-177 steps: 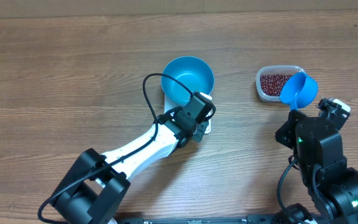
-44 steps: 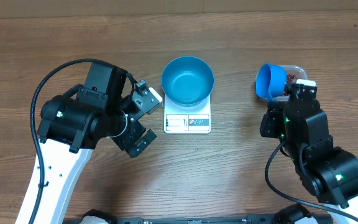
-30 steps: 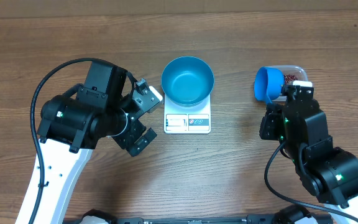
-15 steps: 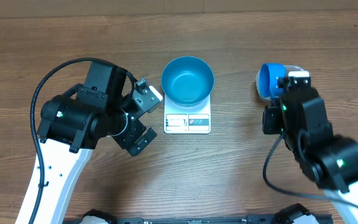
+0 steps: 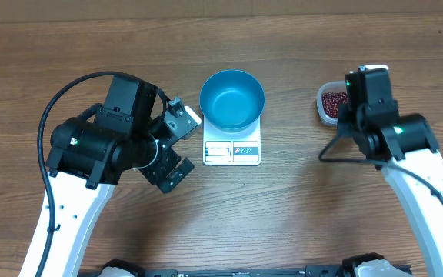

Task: Scoop item into bowl and weigh 150g on scale
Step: 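Lower the blue scoop with the right gripper into the bean tub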

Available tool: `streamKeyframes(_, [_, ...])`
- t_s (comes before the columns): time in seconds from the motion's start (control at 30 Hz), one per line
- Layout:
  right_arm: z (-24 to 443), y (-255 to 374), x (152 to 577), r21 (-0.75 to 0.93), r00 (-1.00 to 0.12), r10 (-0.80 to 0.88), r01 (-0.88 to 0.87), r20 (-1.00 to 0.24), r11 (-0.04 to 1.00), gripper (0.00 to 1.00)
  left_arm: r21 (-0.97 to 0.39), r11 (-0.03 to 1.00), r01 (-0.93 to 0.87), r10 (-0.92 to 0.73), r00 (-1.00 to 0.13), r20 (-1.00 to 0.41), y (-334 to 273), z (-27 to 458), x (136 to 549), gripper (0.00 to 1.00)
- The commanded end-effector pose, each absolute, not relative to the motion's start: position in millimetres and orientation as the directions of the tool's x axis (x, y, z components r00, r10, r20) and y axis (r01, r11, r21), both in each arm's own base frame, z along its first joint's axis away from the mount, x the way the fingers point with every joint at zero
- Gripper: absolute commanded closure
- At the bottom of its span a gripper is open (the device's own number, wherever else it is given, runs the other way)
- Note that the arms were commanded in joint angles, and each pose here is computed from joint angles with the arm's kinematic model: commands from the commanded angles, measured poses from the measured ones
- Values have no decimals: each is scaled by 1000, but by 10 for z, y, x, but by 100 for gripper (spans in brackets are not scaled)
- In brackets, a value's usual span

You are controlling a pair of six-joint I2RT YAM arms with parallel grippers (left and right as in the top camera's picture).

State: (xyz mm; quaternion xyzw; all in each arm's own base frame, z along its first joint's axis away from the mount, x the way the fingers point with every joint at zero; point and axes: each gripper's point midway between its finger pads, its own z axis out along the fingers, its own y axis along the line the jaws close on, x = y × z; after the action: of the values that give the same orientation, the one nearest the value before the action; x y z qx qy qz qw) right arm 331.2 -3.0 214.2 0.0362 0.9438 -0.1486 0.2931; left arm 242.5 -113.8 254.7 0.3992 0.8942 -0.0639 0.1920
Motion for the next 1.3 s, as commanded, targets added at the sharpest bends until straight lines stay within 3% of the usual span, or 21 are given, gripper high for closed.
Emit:
streamKeyframes(0.0, [2034,-48,3470,-315,-848,-67,121,-526,941,96,54,672,739,686,-593,-421,-1147,2641,2431,0])
streamKeyframes(0.13, [1847,-125,3584,-381,-871,-74,135,-487,915,96,54,672,739,686,-594,-421,-1147,2641,2431,0])
streamKeyframes(0.4, [1876,-166,3826,-431,-838,-121,145,-532,891,96,54,672,739,686,-594,-421,-1147,2641,2431,0])
streamKeyframes(0.63, [1667,-186,3761,-465,-885,-145,88,-442,881,96,54,672,739,686,-593,-421,-1147,2641,2431,0])
streamKeyframes(0.83, [1640,-193,3775,-466,-887,-143,89,-440,880,96,54,672,739,686,-594,-421,-1147,2641,2431,0])
streamKeyframes(1.27, [1075,-283,3804,-517,-946,-151,19,-285,856,96,54,672,739,686,-594,-421,-1147,2641,2431,0])
